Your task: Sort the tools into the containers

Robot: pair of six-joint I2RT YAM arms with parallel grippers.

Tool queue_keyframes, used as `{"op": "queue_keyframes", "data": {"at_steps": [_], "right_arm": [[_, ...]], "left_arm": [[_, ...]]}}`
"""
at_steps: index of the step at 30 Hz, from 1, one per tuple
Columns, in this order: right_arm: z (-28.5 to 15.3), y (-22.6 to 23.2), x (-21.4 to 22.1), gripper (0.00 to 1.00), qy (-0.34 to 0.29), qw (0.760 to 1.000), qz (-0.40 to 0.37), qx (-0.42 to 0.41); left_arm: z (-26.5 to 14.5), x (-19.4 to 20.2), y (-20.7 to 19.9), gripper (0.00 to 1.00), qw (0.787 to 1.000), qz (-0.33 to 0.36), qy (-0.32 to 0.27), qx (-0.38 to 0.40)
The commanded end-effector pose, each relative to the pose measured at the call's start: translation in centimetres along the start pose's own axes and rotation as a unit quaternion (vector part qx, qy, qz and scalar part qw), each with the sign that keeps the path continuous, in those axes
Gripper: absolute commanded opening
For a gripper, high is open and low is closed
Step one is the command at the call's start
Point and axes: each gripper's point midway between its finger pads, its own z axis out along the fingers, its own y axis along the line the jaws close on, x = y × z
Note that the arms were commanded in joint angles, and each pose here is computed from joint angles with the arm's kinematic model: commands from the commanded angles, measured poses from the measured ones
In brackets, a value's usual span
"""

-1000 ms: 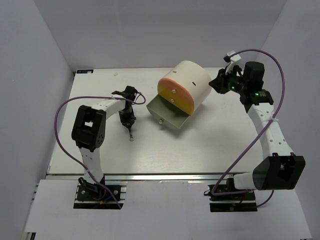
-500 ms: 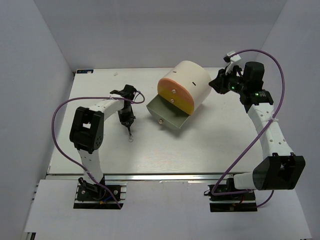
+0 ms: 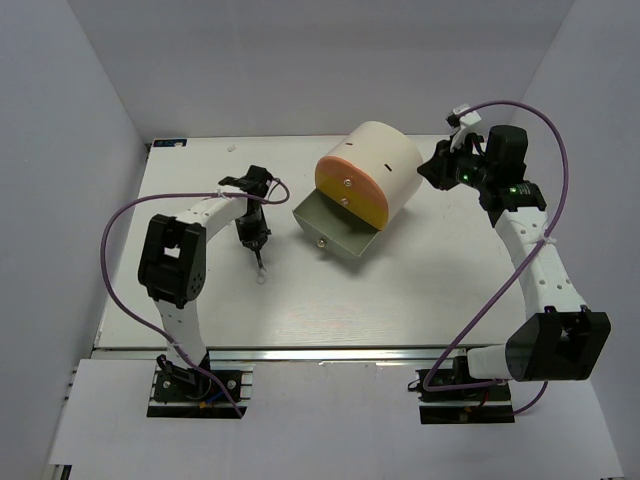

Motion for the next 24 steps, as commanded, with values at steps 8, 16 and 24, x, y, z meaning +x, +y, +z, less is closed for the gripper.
{"op": "queue_keyframes", "data": {"at_steps": [8,16,24], "right_arm": [[-0.8,0.4,-1.4,0.23,-0.026,1.0,-0.015,-0.003],[-0.7,0.5,-1.2,0.23,-0.025,1.0,-0.013,-0.004],[-0.6,0.5,-0.9,0.23,-0.025,1.0,-0.011,-0.005]], "left_arm": [[-5.5,-2.9,-1.0,0.0,0.996,-0.027,-0.062,0.052],[-7.4,-3.3,-1.9,0.0,0.994,-0.042,-0.065,0.082],[-9.4,-3.5,-2.8,0.0,0.989,-0.06,-0.066,0.118]]}}
